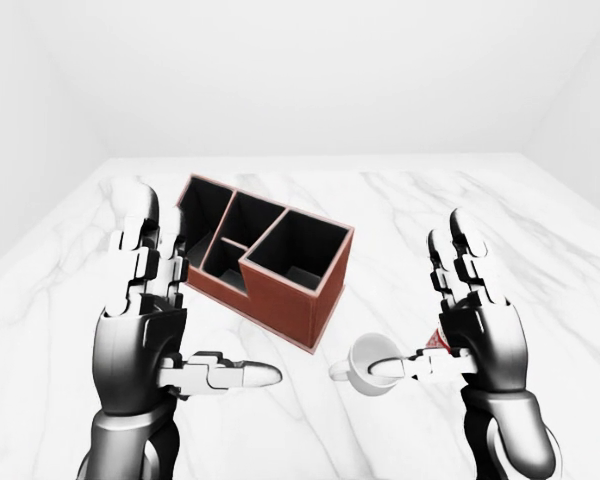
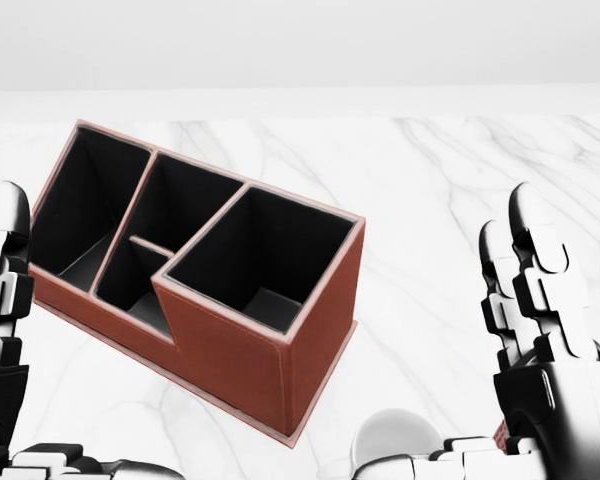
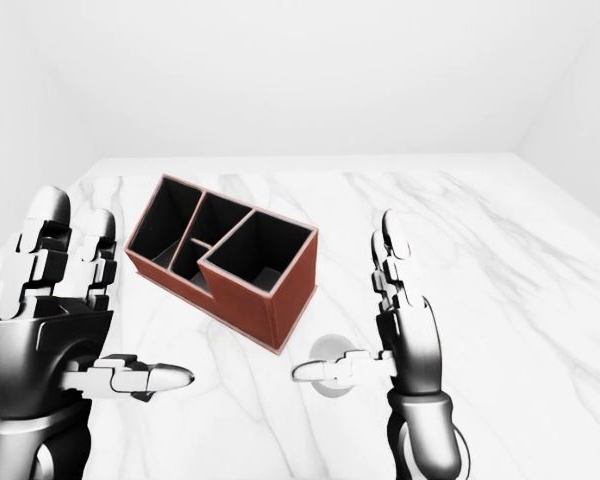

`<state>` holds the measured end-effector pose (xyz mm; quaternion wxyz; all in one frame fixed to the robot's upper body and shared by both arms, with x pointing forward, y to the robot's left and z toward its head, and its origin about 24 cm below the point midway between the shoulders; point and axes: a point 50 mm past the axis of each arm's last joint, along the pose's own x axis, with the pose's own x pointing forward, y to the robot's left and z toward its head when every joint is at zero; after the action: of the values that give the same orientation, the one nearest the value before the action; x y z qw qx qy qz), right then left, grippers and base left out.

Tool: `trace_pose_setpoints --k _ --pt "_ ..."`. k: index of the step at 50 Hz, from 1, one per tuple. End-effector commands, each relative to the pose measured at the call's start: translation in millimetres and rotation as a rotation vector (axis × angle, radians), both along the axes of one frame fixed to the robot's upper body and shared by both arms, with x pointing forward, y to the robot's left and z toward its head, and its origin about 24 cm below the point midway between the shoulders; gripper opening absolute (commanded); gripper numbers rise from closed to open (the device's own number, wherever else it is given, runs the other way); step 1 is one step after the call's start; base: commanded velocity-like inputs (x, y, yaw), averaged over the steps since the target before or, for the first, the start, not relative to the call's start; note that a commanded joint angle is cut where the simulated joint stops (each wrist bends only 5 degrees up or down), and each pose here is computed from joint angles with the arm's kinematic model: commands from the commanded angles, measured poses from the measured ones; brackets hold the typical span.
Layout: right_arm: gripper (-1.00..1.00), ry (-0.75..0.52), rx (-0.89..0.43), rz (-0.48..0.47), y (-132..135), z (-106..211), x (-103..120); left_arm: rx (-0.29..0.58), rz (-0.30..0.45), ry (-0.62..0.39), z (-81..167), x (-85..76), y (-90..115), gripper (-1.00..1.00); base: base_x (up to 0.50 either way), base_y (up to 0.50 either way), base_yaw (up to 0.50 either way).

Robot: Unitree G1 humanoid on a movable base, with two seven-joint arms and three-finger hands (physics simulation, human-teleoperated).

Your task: Pick up the red mug and place it to the right of the caddy.

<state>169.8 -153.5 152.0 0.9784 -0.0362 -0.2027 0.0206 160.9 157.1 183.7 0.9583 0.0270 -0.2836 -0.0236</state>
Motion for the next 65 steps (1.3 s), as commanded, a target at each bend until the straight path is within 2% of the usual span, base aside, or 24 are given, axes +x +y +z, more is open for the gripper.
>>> trace_pose_setpoints --k 1,17,21,25,29,31,33,37,42,50,55,63,65 --pt "0.98 -0.002 -0.001 -0.001 -1 1 -1 -0.004 -0.004 0.004 -1 0.8 -1 1.0 0.0 0.0 0.0" --pt "0.98 -0.003 0.004 -0.006 -2 1 -2 -0.003 -0.002 0.004 -1 1.4 0 1.0 0.0 0.0 0.0" --pt "0.98 -0.001 0.007 -0.003 -6 4 -13 -0.002 -0.001 0.002 -1 1.4 0 1.0 0.0 0.0 0.0" --pt "0.98 -0.055 0.015 -0.011 -16 16 -24 -0.002 0.0 0.012 -3 2.8 0 1.0 0.0 0.0 0.0" --pt "0.98 -0.008 -0.046 -0.033 -25 8 -23 -0.001 -0.002 0.022 -5 4.3 -1 1.0 0.0 0.0 0.0" --pt "0.98 -0.04 -0.073 -0.032 -30 15 -24 -0.001 -0.002 0.015 -3 3.7 -1 1.0 0.0 0.0 0.0" --pt "0.98 -0.134 -0.143 -0.039 -37 35 -35 -0.002 0.004 0.016 -4 4.8 1 1.0 0.0 0.0 0.0" --pt "0.98 -0.181 -0.205 -0.053 -45 45 -41 -0.002 0.006 0.006 -2 3.0 1 1.0 0.0 0.0 0.0" --pt "0.98 -0.177 -0.314 -0.057 -48 48 -40 -0.002 0.006 0.008 -2 2.6 2 1.0 0.0 0.0 0.0" --pt "0.98 -0.199 -0.417 -0.048 -53 57 -40 -0.004 0.009 0.008 -2 3.7 2 1.0 0.0 0.0 0.0" --pt "0.98 -0.17 -0.496 -0.055 -55 57 -40 -0.004 0.009 0.007 -2 3.7 2 1.0 0.0 0.0 0.0" --pt "0.98 -0.173 -0.555 -0.037 -57 61 -41 -0.005 0.014 -0.004 0 2.5 4 1.0 0.0 0.0 0.0" --pt "0.98 -0.167 -0.572 -0.061 -59 62 -41 -0.004 0.013 -0.017 3 0.4 3 1.0 0.0 0.0 0.0"
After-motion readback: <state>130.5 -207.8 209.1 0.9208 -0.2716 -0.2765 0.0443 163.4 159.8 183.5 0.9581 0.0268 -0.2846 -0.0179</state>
